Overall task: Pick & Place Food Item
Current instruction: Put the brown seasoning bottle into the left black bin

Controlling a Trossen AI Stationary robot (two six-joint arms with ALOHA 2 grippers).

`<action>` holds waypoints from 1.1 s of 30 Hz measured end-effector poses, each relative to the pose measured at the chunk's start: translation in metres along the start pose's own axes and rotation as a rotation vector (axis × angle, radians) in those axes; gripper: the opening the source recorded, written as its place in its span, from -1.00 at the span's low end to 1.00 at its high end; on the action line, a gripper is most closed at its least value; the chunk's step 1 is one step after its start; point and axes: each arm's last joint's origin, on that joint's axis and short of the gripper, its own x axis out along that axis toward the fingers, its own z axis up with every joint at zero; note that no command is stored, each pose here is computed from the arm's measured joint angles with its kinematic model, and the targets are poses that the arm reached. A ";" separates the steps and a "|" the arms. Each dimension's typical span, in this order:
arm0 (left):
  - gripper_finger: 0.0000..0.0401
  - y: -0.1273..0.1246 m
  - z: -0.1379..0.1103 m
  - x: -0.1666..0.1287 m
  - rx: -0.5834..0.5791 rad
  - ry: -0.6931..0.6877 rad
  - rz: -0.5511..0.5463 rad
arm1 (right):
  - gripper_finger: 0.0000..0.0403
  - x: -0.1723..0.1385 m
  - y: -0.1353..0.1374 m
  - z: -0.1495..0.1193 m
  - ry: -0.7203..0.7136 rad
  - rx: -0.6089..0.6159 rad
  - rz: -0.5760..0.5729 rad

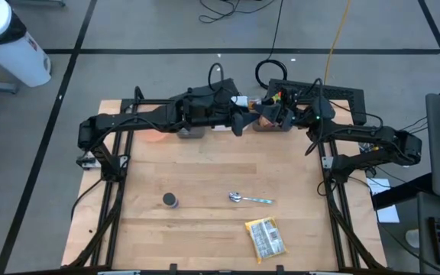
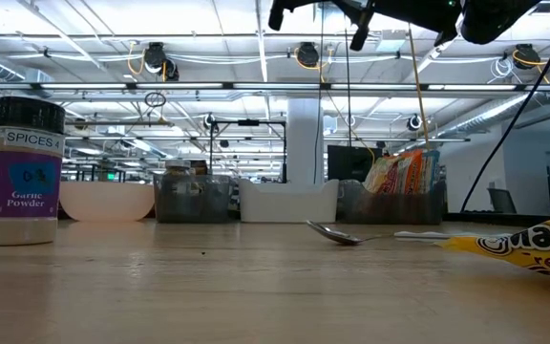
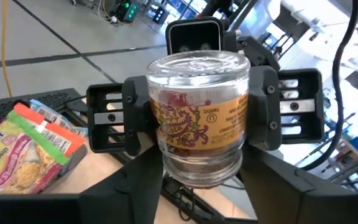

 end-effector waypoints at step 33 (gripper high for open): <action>-0.15 -0.001 0.003 0.000 0.051 -0.044 0.022 | -0.08 0.000 0.000 0.000 0.002 0.008 0.001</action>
